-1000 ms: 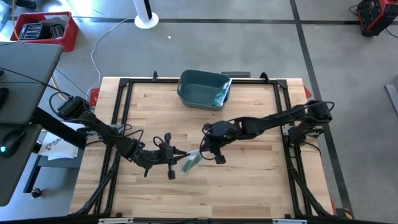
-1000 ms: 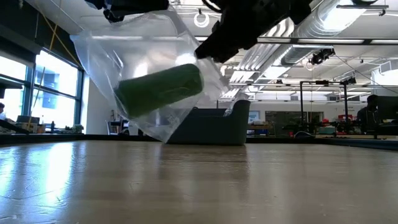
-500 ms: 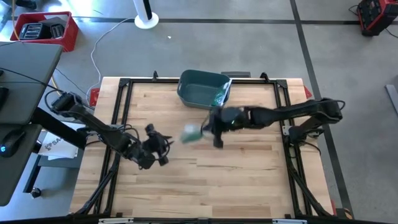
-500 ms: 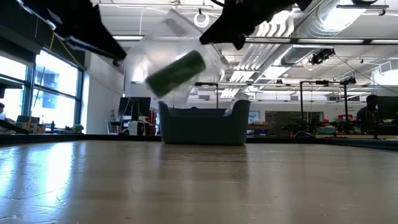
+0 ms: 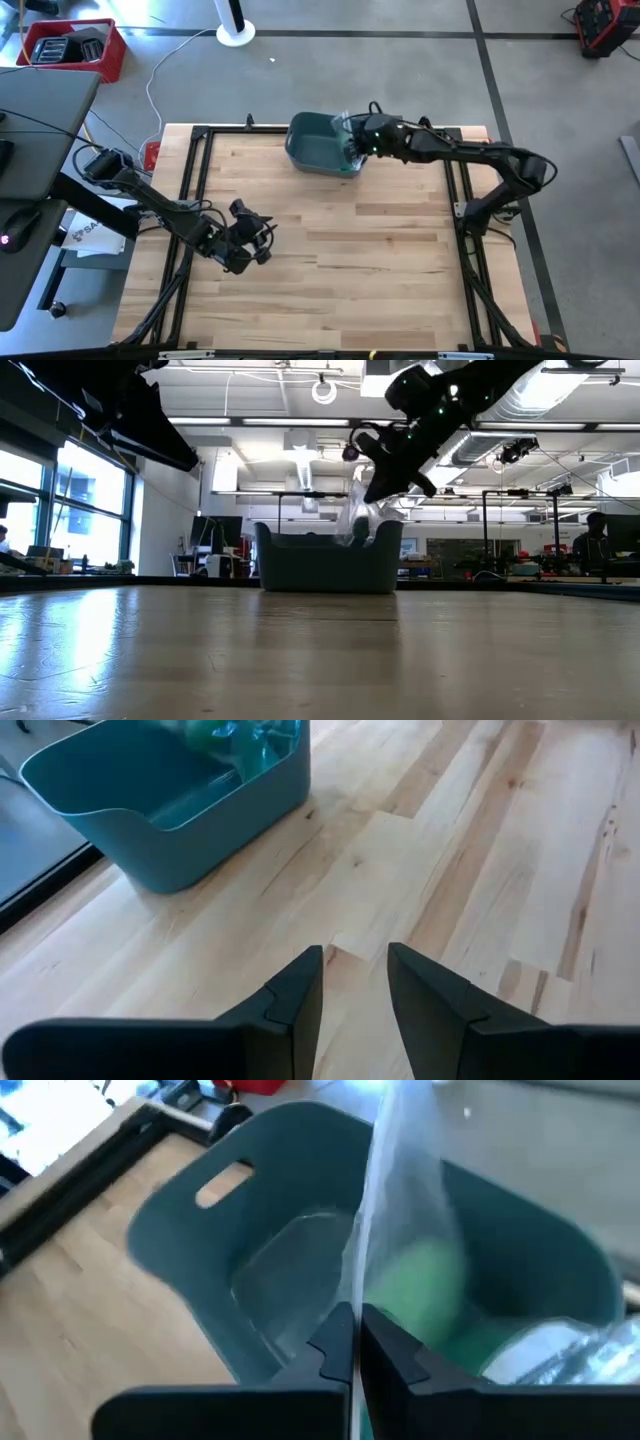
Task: Roll bandage
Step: Put the transparent zip bag into the blue bin, then return to Home Position
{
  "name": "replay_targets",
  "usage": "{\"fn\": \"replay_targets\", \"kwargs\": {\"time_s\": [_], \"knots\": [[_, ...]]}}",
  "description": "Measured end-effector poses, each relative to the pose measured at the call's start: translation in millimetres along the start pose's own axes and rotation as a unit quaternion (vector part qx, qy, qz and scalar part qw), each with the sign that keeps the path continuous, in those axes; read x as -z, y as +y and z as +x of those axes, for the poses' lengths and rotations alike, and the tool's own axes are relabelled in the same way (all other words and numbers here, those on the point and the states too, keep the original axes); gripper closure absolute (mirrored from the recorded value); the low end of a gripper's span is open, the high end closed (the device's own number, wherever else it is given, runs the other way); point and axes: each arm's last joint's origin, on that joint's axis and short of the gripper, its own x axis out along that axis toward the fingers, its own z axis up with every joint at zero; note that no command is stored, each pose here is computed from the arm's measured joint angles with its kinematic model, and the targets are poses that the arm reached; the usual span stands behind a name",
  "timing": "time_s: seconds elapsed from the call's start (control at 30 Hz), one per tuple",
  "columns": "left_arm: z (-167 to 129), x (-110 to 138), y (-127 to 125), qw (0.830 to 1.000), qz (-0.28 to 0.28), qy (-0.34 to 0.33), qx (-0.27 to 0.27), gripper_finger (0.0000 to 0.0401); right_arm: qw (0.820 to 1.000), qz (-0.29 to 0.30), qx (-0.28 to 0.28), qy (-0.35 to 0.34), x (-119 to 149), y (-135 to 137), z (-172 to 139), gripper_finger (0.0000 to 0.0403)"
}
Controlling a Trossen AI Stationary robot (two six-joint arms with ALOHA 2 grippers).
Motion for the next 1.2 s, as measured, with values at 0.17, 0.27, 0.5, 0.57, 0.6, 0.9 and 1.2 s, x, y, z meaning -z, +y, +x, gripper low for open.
{"fn": "replay_targets", "kwargs": {"time_s": [0.17, 0.27, 0.5, 0.57, 0.6, 0.9, 1.2], "knots": [[4, 3, -4, 1.000, 0.006, 0.003, -0.003, 0.0293, 0.997, 0.072, 0.003, 0.032, 1, -19, 14, 0.0392], [5, 6, -6, 1.000, 0.011, 0.006, -0.004, 0.0293, 0.995, 0.093, -0.015, 0.025, -3, -19, 13, 0.0370], [5, 4, -10, 1.000, 0.001, 0.000, 0.008, 0.0293, 0.992, 0.117, -0.037, 0.007, -13, -23, 3, 0.0295], [5, 2, -12, 1.000, 0.003, -0.007, 0.015, 0.0293, 0.994, 0.100, -0.036, 0.008, -14, -25, -2, 0.0274], [5, 1, -13, 1.000, 0.003, -0.011, 0.019, 0.0293, 0.996, 0.085, -0.040, 0.005, -17, -26, -6, 0.0264], [8, -26, -21, 0.992, -0.063, -0.090, 0.054, 0.0294, 0.981, -0.123, -0.151, 0.015, -20, -18, -102, 0.0234], [17, -90, 15, 0.958, -0.084, -0.198, 0.189, 0.0348, 0.945, -0.236, -0.226, -0.004, 33, -39, -217, 0.0233]]}}
